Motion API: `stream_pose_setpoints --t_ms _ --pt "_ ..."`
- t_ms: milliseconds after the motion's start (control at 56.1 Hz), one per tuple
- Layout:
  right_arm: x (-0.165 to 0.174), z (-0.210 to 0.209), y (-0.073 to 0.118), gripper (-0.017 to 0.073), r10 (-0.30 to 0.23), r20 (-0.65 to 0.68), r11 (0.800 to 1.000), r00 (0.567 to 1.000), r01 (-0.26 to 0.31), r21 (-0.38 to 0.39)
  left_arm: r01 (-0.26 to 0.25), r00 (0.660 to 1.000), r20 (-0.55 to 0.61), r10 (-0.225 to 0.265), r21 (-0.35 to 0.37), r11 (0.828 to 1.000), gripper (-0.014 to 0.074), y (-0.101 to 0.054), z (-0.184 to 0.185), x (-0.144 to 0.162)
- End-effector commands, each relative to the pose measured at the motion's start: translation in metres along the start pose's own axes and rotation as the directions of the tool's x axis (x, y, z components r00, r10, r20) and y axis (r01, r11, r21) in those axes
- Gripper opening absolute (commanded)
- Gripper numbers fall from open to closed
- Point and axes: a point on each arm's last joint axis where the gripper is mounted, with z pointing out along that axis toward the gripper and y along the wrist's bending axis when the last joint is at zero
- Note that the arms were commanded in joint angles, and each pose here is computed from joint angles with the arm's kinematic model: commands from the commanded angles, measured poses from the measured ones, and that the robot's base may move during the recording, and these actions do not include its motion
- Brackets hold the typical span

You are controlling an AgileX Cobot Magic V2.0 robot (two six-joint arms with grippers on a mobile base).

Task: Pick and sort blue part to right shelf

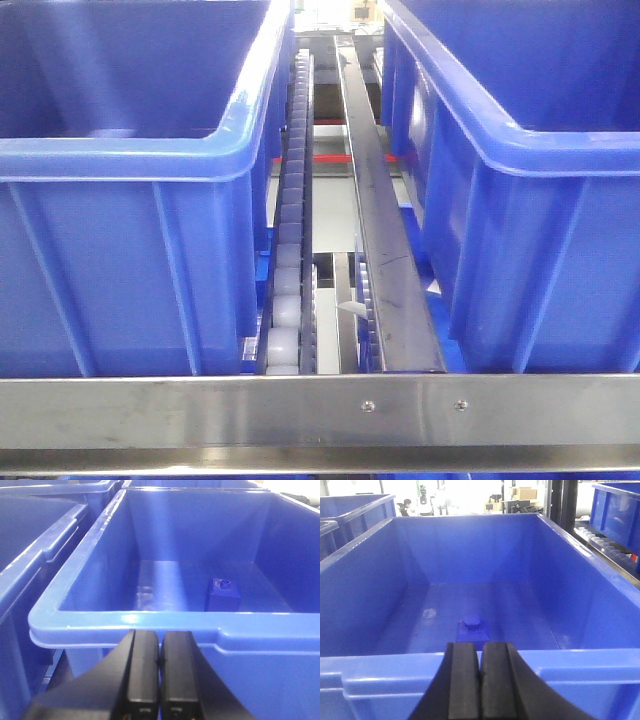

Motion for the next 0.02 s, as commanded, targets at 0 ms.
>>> stream_pose_setpoints --t_ms 0 --pt "-0.0116 -0.0019 0.0014 0.0059 -0.01 0.116 1.0 0.993 0.012 -0.011 0.009 0.997 0.082 -0.009 0.005 1.0 0.0125 -0.0001 -0.0008 0.0009"
